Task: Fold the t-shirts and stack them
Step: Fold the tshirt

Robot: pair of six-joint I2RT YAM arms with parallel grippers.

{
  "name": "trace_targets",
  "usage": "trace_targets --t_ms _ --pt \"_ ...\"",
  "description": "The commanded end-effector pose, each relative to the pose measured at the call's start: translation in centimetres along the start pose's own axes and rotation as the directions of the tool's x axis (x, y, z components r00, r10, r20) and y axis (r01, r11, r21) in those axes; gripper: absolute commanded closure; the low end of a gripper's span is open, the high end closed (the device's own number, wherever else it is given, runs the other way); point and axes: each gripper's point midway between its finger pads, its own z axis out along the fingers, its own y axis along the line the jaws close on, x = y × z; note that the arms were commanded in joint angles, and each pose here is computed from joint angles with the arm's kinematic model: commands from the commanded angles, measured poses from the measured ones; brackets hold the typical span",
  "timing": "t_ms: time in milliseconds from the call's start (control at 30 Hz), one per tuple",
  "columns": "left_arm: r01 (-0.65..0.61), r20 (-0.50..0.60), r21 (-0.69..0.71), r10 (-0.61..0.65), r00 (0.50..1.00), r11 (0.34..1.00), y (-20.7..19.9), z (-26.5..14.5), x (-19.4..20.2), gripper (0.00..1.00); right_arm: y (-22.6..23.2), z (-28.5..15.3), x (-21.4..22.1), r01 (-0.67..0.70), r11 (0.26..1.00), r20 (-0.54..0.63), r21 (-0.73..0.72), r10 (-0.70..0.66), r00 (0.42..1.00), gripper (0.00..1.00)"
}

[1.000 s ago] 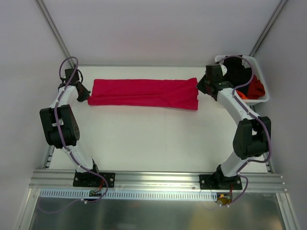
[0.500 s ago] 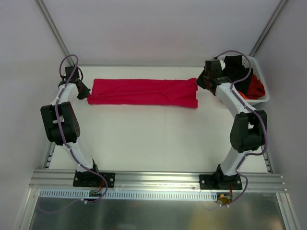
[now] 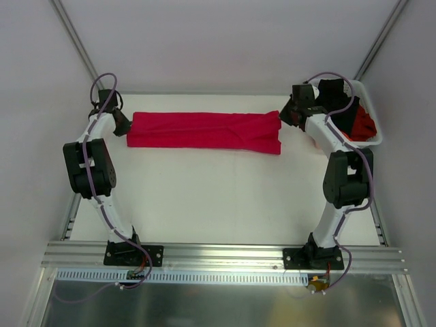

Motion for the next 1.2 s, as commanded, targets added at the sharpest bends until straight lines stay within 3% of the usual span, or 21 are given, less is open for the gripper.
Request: trace_targets --t_ms 0,367,1033,1067,1100,1133,1167 --pt "0.003 0.044 -0.036 -0.001 0.999 0.999 -0.3 0.5 -1.3 1.0 0.9 0.3 -3.0 0.008 1.0 0.066 -0.029 -0.006 0.998 1.0" --pt "0.007 0.066 -0.085 -0.001 0.998 0.996 0.1 2.2 -2.2 1.0 1.6 3.6 -4.1 0.032 0.998 0.05 -0.053 -0.029 0.998 1.0" --pt "0.011 0.032 -0.053 -0.009 0.999 0.999 -1.7 5.6 -2.0 1.0 1.8 8.9 -4.0 0.083 0.993 0.021 -0.085 -0.081 0.996 0.99" --pt "0.005 0.026 -0.04 -0.004 1.0 0.999 -2.0 5.6 -1.9 0.96 2.8 8.8 -3.8 0.082 0.986 -0.003 -0.145 -0.083 0.997 0.91" --pt "-0.006 0.029 -0.033 0.007 1.0 0.999 -2.1 5.4 -2.1 0.87 2.9 8.9 -3.8 0.082 0.983 -0.012 -0.165 -0.085 0.996 0.74" --pt "-0.01 0.039 -0.02 0.011 0.999 1.0 -2.5 4.9 -2.5 0.59 3.0 8.7 -4.2 0.08 0.978 -0.016 -0.191 -0.085 0.996 0.48" --pt "-0.024 0.049 -0.01 0.024 0.998 1.0 -2.7 4.4 -3.1 0.51 4.0 8.1 -4.7 0.087 0.966 -0.009 -0.245 -0.092 0.996 0.41"
